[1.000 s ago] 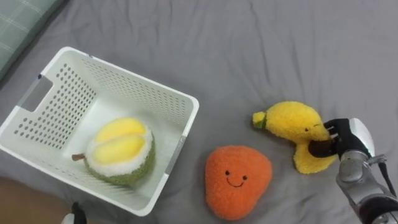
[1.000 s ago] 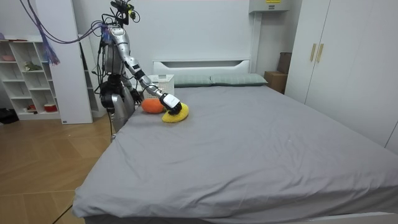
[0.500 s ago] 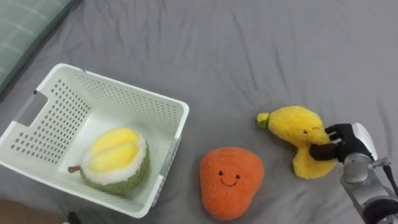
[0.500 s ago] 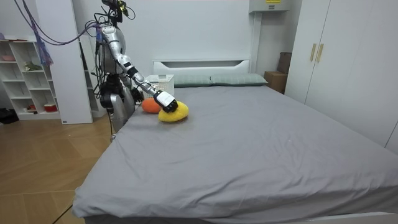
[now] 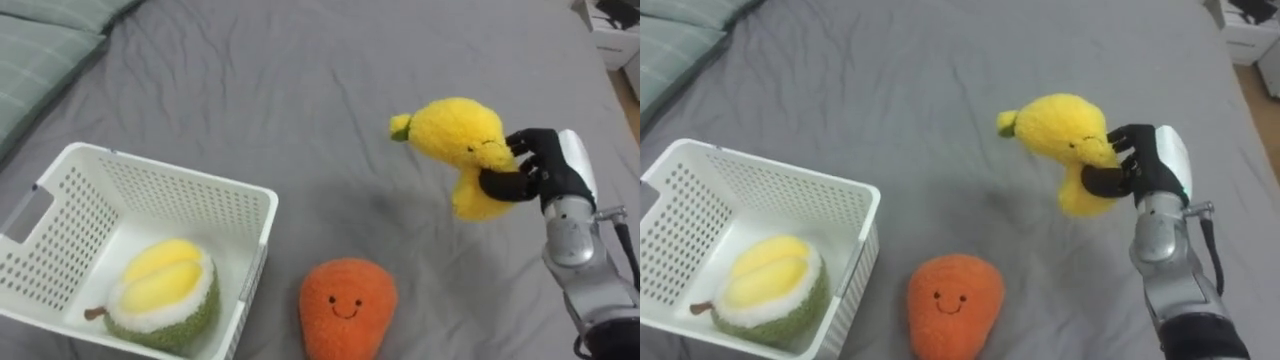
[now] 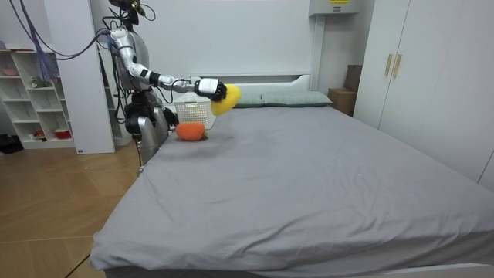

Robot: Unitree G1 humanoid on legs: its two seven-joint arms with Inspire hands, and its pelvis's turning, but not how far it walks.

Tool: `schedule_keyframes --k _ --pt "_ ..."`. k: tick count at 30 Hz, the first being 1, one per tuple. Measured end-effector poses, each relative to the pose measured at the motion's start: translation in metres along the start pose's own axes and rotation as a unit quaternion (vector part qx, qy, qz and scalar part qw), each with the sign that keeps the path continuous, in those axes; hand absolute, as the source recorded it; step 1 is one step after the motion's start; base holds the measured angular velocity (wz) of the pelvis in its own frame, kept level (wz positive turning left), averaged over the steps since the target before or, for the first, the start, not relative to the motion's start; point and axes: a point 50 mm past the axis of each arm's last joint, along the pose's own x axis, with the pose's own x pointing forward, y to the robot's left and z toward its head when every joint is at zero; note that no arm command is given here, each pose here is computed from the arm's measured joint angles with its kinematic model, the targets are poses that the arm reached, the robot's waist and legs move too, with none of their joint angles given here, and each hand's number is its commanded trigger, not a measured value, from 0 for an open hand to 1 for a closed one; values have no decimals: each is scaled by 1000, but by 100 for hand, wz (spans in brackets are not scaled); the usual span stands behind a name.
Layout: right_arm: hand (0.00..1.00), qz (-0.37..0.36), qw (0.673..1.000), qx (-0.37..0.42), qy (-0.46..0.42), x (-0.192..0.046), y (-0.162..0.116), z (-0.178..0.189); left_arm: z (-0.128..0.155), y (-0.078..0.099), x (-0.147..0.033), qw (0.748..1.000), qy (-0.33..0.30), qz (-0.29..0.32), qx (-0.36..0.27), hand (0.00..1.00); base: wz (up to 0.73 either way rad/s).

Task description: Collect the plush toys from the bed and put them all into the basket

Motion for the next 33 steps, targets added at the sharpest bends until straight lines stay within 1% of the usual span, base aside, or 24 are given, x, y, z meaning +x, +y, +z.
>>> schedule_keyframes --k 4,6,13,18,22,26,28,33 --pt "100 -8 998 -3 -55 0 -4 24 -1 1 -2 1000 -6 0 2 0 0" --pt "100 -9 997 -2 -79 -3 -7 34 -1 1 -3 1000 -14 1 19 0 0" --pt "100 7 987 17 -157 -12 -6 73 -1 -4 -4 999 -20 -5 40 0 1" --pt "100 18 983 22 -180 -15 -7 84 0 -7 -6 999 -20 -7 46 0 1" --pt "100 18 982 32 -186 -17 -2 91 0 -5 -5 998 -22 -2 59 0 8" --pt "100 20 979 38 -199 -20 -4 100 2 -4 -5 997 -25 -1 70 0 6" --pt "100 21 971 41 -234 -27 -4 116 2 -4 -5 996 -26 1 82 0 0" --pt "100 49 960 45 -272 -37 7 134 6 -5 -5 996 -35 2 86 0 1"
